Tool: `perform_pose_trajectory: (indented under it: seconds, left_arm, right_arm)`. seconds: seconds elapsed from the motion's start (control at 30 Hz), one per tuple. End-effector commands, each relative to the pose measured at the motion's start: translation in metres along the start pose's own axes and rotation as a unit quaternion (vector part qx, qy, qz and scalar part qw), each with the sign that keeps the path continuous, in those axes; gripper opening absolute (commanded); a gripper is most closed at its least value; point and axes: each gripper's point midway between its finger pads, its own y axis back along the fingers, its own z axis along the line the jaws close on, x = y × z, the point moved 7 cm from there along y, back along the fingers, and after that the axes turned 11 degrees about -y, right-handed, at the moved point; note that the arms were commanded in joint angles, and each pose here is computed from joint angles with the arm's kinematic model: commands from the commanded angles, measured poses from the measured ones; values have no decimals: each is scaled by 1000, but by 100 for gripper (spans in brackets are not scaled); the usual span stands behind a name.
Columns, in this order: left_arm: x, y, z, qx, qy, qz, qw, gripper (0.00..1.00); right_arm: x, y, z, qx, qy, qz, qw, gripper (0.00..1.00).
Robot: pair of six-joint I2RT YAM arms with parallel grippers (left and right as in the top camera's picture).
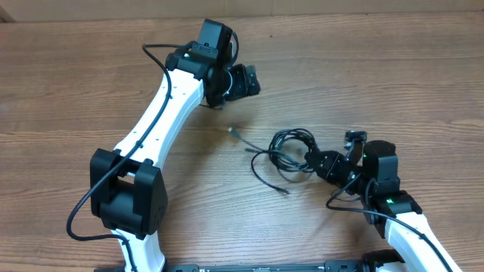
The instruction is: Untangle cables
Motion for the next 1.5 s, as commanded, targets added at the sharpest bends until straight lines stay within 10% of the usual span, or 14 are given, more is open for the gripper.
perform_pose_trajectory:
  seconds: [0.0, 0.5, 0.87, 1.47]
  left_arm:
    - [8, 6, -18, 86, 10, 43, 995, 100]
    - [40, 1, -53, 131, 56, 126, 982, 100]
    - [53, -10, -67, 80, 80, 127, 985, 50]
    - [69, -37, -86, -5, 147, 75, 986, 50]
  right_arm:
    - [-14, 2, 2, 6, -75, -57, 995, 4]
    - [-33, 6, 22, -64, -232, -111, 964, 4]
    - [-38, 8, 30, -87, -220, -123, 964, 4]
    - [-35, 7, 32, -94, -241, -107, 960, 4]
